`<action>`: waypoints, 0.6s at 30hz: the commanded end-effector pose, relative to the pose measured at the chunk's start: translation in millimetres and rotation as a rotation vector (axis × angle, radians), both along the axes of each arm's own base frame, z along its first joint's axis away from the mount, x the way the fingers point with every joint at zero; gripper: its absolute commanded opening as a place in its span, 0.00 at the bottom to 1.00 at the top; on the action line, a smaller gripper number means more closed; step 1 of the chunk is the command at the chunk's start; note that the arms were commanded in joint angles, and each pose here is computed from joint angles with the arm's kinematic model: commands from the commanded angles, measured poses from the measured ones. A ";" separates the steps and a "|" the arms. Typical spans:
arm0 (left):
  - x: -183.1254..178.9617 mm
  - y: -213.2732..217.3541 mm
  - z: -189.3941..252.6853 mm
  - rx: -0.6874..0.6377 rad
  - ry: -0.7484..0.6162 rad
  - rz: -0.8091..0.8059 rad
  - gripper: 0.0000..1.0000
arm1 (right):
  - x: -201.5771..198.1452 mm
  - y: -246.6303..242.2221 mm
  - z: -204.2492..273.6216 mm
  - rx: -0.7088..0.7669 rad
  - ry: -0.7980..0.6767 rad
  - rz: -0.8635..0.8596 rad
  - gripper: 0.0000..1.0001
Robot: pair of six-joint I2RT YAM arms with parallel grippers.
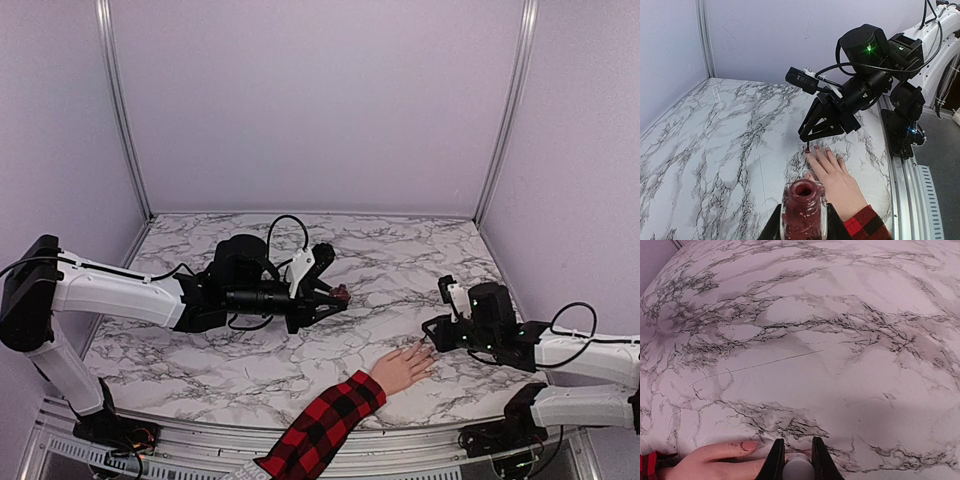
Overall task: Paint the nails
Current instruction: Paint the hand on the nail.
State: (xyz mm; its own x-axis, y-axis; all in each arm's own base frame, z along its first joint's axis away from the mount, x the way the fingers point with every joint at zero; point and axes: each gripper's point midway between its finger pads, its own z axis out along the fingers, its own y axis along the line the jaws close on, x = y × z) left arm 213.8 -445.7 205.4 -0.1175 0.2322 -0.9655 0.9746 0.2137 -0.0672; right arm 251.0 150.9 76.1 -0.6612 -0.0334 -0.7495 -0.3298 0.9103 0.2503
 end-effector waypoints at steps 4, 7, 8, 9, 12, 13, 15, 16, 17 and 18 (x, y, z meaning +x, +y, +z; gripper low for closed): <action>3.0 -4.6 16.5 -0.049 -0.026 -0.008 0.00 | 7.2 5.6 14.1 0.024 -0.038 0.013 0.00; 2.9 -4.2 18.1 -0.051 -0.030 -0.007 0.00 | 8.1 4.8 12.2 0.018 -0.032 0.006 0.00; 3.0 -4.2 18.3 -0.051 -0.032 -0.007 0.00 | 8.4 4.5 11.1 0.016 -0.028 0.004 0.00; 2.7 -4.0 17.9 -0.050 -0.031 -0.008 0.00 | 8.6 4.3 9.8 0.012 -0.023 0.002 0.00; 3.1 -3.4 17.7 -0.050 -0.030 -0.006 0.00 | 9.7 3.6 7.8 0.004 -0.013 -0.005 0.00; 3.0 -3.3 17.1 -0.049 -0.029 -0.005 0.00 | 10.1 3.0 7.2 0.002 -0.010 -0.010 0.00; 3.0 -2.7 17.3 -0.049 -0.030 -0.005 0.00 | 10.2 2.7 6.6 0.001 -0.007 -0.012 0.00; 3.0 -2.8 17.1 -0.049 -0.029 -0.004 0.00 | 10.2 2.4 6.4 0.001 -0.005 -0.015 0.00; 2.5 -2.7 16.6 -0.047 -0.028 -0.005 0.00 | 10.2 2.6 6.4 0.003 -0.004 -0.015 0.00; 2.2 -3.1 16.8 -0.048 -0.028 -0.006 0.00 | 10.1 2.7 6.4 0.003 -0.004 -0.015 0.00</action>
State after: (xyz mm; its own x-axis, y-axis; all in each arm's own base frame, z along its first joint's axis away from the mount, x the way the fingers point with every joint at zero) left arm 213.8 -445.7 205.4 -0.1175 0.2322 -0.9655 0.9746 0.2137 -0.0672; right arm 249.4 150.8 64.9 -0.6879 -0.0488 -0.7242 -0.3238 0.9136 0.2459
